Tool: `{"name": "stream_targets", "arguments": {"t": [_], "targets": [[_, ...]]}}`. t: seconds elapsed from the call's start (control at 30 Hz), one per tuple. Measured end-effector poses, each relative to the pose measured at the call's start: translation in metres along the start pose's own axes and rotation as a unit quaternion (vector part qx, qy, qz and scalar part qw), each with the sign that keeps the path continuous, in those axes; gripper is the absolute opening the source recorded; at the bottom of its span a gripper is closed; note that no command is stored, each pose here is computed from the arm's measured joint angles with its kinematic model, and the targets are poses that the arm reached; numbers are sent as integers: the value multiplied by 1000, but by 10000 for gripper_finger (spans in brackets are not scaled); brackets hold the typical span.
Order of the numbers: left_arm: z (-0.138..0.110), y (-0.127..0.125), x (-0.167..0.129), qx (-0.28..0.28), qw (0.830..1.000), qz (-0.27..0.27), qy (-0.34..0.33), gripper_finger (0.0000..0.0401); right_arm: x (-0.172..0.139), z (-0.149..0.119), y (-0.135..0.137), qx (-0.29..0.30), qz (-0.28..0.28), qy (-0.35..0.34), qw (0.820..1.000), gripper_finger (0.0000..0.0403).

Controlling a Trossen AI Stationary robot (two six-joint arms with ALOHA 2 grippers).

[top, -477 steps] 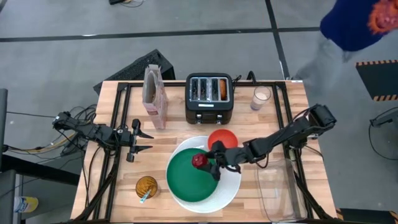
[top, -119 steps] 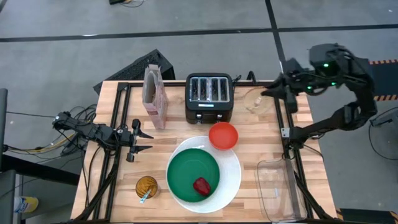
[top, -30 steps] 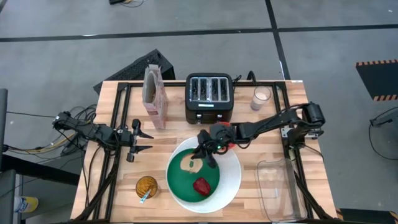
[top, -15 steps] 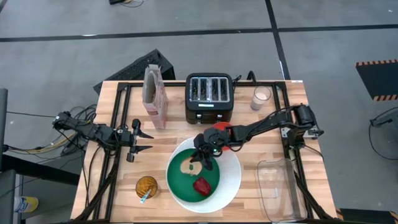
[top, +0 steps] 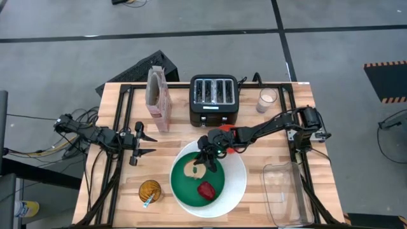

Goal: Arrange a breakfast setting
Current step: Put the bagel on the green plate from the toaster

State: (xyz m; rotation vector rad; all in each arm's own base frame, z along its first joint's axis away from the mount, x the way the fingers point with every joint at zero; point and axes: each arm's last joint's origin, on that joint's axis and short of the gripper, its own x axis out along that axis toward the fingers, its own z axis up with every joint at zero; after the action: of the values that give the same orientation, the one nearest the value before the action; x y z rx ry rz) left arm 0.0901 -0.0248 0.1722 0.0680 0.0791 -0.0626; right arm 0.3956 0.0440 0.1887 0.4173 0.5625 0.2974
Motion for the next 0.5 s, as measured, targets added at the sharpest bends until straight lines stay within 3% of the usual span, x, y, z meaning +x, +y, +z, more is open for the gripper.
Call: {"name": "stream_targets", "arguments": {"t": [0.5], "targets": [[0,0,0,0,1000,0,0,171,0,3,1,-7,8,-13,1000,99]]}}
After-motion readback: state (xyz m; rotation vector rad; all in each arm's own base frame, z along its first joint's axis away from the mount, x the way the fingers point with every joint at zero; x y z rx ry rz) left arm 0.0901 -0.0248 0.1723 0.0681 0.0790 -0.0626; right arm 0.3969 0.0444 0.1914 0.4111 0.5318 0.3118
